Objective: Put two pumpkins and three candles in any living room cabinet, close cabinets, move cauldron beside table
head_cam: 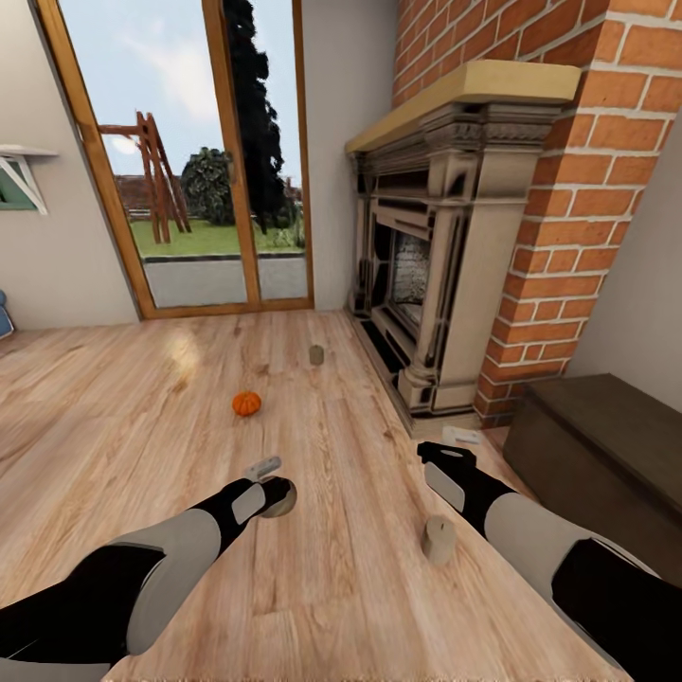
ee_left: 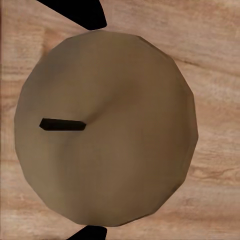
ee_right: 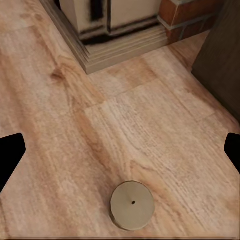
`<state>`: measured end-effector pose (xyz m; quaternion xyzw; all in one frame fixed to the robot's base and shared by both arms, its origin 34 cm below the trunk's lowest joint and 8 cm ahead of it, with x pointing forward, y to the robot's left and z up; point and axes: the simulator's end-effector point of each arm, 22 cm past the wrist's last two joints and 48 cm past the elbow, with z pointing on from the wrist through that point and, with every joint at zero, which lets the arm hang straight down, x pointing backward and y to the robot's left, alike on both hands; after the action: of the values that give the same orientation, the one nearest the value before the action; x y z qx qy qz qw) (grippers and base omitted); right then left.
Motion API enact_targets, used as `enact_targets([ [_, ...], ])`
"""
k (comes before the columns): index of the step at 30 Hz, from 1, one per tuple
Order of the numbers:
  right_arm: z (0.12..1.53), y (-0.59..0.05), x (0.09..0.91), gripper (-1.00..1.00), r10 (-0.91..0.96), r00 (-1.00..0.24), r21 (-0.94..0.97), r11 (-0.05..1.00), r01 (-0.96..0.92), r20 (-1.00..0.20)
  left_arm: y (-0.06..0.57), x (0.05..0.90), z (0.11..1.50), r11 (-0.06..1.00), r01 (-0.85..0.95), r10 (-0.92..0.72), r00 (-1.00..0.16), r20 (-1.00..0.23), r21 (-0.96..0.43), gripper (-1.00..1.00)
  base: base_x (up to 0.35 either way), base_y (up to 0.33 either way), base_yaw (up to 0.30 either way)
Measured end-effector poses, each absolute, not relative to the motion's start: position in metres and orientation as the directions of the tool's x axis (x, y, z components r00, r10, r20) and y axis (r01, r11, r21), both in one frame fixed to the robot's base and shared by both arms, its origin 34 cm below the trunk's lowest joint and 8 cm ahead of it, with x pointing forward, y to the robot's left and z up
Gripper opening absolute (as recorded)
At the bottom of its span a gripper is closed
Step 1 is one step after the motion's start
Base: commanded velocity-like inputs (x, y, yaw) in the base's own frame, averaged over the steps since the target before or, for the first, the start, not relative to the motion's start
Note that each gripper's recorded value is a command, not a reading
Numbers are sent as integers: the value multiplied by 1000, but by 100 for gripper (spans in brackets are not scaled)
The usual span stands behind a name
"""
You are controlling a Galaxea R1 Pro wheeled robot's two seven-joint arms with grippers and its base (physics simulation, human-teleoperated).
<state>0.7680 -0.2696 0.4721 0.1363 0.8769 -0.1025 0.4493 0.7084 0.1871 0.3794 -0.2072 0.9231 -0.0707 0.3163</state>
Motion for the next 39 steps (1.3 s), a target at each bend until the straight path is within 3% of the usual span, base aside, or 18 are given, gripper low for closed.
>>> enact_targets([
  [9,428,-290,749,100,111,-702,-151,942,300,-704,183,711,369,915,-324,-403,-769,-497,-240,-100,1,0,0],
  [17,403,-311,736,100,81,-800,-223,939,261,-594,206,704,413,967,-256,-242,-913,-330,1,-100,0,0,0],
  [25,393,-314,734,100,61,-866,-255,943,213,-496,216,698,417,974,-196,-175,-970,-170,116,-100,0,0,0],
  [33,424,-319,775,100,58,-846,-252,942,222,-530,223,739,465,971,-201,-183,-973,-141,129,-100,0,0,0],
  [39,421,-314,781,100,66,-872,-243,948,207,-485,215,772,502,973,-209,-189,-966,-176,100,-100,0,0,0],
])
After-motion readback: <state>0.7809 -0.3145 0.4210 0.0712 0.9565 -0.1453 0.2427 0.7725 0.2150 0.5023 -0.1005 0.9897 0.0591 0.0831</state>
